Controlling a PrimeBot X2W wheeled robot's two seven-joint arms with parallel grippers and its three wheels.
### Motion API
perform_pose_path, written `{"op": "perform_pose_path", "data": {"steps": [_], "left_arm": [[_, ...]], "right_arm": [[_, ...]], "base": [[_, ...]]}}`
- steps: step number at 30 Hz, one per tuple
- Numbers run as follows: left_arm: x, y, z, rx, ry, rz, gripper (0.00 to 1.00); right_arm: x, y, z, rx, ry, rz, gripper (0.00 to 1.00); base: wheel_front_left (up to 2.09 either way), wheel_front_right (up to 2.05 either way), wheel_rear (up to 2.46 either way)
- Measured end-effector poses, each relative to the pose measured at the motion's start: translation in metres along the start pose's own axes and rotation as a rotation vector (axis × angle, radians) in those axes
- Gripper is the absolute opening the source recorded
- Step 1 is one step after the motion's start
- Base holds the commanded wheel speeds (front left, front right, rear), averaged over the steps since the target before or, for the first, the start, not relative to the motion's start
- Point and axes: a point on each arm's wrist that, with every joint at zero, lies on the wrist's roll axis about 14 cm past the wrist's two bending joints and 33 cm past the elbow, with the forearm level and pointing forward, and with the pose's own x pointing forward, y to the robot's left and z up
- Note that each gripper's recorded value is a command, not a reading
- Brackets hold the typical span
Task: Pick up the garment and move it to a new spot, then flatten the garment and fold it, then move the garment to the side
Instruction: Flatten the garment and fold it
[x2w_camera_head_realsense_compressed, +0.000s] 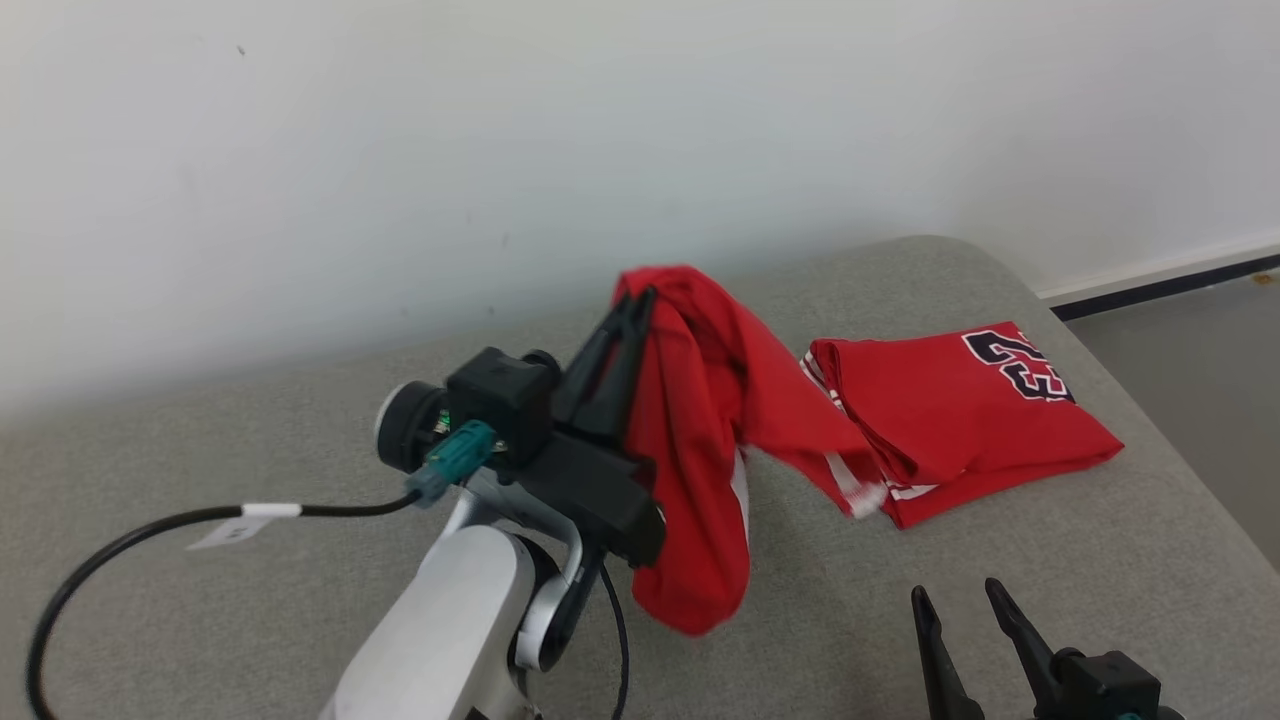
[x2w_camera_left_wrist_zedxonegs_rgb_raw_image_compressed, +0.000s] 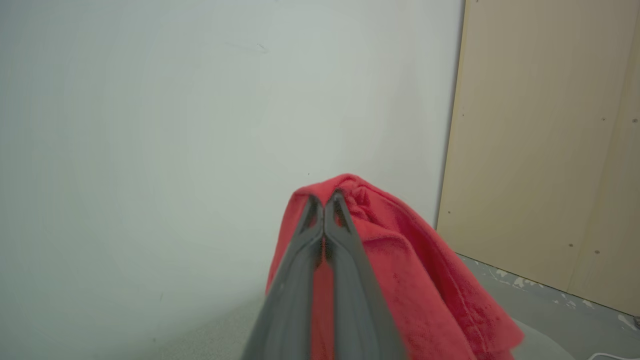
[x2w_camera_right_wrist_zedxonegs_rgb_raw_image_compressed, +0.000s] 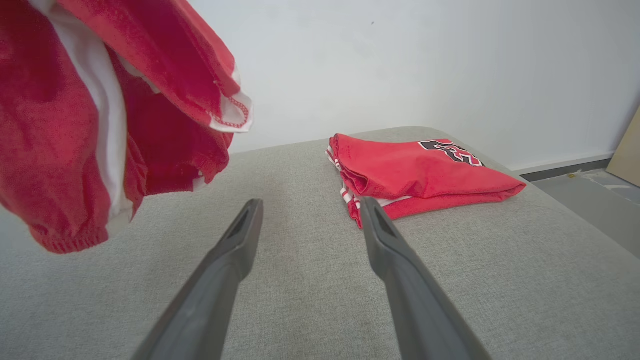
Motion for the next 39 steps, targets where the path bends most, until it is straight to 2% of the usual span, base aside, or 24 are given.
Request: {"op": "perform_pose_path", "data": {"steps": [3,6,7,8,9,13,20,28,31,33,39], "left_arm": [[-0.007,-0.002,-0.017,0.018,0.093,-0.018,0.0],[-0.017,0.014,-0.047,0.03,0.205,0.016,0.0],[-0.019,0.019,-0.054,0.037,0.216,0.031,0.08],[-0.022,0.025,-0.062,0.049,0.236,0.046,0.84],[-0.026,0.031,-0.073,0.052,0.272,0.063,1.0],[-0.049,0.046,-0.12,0.031,0.432,0.107,1.0],[-0.074,0.064,-0.145,-0.049,0.5,0.203,1.0],[-0.139,0.104,-0.164,-0.141,0.517,0.456,1.0],[-0.169,0.106,-0.174,-0.166,0.552,0.519,1.0],[-0.182,0.098,-0.181,-0.186,0.581,0.516,1.0],[-0.186,0.055,-0.196,-0.202,0.65,0.37,1.0]], "right_arm": [[0.002,0.004,0.0,0.003,0.001,0.015,1.0],[0.004,0.009,-0.002,0.004,0.008,0.031,1.0],[0.005,0.011,-0.003,0.004,0.01,0.035,1.0],[0.006,0.012,-0.004,0.005,0.012,0.04,1.0],[0.007,0.015,-0.004,0.008,0.013,0.046,1.0],[0.01,0.018,-0.004,0.011,0.013,0.058,1.0],[0.012,0.019,-0.005,0.013,0.013,0.06,1.0],[0.014,0.025,-0.007,0.012,0.021,0.082,1.0],[0.016,0.029,-0.008,0.01,0.025,0.095,1.0],[0.017,0.032,-0.008,0.01,0.025,0.105,1.0],[0.018,0.038,-0.008,0.008,0.032,0.123,1.0]], "base": [[0.0,0.0,0.0],[0.0,0.0,0.0],[0.0,0.0,0.0],[0.0,0.0,0.0],[0.0,0.0,0.0],[0.0,0.0,0.0],[0.0,0.0,0.0],[0.0,0.0,0.0],[0.0,0.0,0.0],[0.0,0.0,0.0],[0.0,0.0,0.0]]}}
